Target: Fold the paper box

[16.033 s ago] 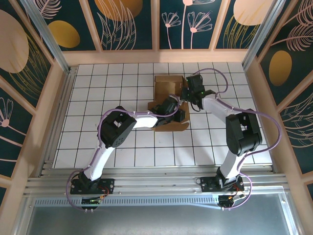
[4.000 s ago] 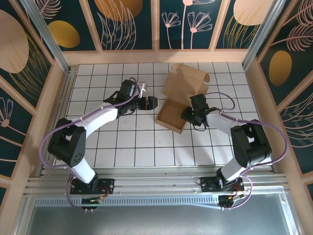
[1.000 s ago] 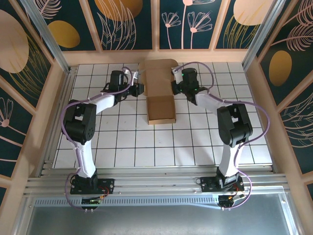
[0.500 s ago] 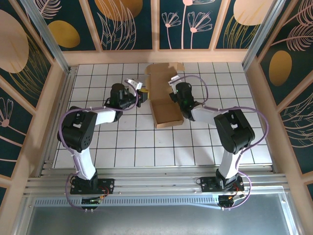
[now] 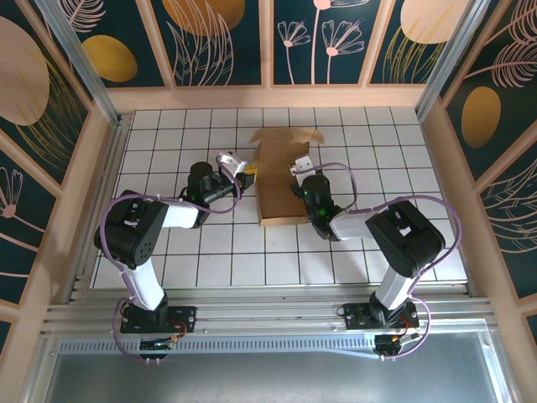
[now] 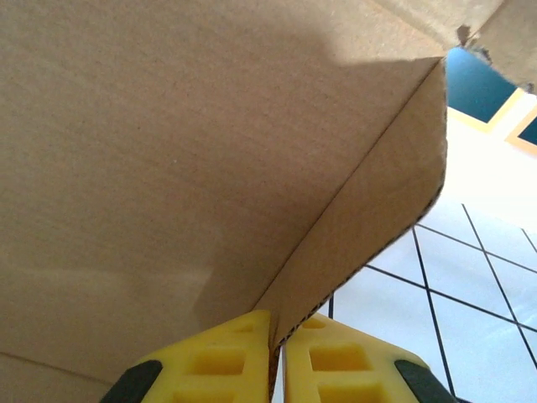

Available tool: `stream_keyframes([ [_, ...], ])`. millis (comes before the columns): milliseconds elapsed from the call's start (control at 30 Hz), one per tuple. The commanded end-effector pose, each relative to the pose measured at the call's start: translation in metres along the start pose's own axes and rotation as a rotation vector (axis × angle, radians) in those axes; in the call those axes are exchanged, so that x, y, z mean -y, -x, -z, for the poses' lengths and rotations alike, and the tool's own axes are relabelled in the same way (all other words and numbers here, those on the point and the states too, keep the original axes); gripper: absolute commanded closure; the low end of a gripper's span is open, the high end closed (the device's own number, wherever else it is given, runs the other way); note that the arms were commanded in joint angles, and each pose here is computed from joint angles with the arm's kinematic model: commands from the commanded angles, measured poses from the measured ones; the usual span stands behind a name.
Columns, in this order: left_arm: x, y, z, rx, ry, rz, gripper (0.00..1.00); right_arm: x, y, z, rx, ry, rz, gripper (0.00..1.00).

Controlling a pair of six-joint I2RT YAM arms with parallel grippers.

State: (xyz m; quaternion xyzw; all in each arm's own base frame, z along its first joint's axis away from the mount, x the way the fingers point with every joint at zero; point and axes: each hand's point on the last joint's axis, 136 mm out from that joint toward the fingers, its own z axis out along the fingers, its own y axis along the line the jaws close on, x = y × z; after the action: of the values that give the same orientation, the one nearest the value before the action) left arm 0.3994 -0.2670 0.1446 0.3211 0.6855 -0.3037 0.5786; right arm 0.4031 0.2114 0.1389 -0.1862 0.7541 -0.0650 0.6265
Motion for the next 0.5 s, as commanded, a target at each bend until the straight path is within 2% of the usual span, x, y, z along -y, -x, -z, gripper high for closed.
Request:
stream_keyframes([
  [0,0.017,0.016,0.006,0.095,-0.029,-0.097,0.85,-0.019,-0.018,0.012,-0.015,0.029,-0.005,0.88],
  [200,0.019,0.005,0.014,0.071,0.01,-0.078,0.88,-0.029,-0.031,0.026,-0.031,0.057,-0.038,0.88],
  [267,0.014,-0.002,0.006,0.008,0.017,-0.043,0.88,-0.035,-0.034,0.028,-0.041,0.085,-0.041,0.88],
  [367,0.009,-0.023,-0.008,-0.145,0.016,0.043,0.87,-0.037,-0.038,0.03,-0.065,0.093,-0.066,0.87],
  [467,0.008,-0.031,-0.005,-0.174,0.069,0.099,0.88,-0.037,-0.045,0.034,-0.081,0.099,-0.093,0.87],
])
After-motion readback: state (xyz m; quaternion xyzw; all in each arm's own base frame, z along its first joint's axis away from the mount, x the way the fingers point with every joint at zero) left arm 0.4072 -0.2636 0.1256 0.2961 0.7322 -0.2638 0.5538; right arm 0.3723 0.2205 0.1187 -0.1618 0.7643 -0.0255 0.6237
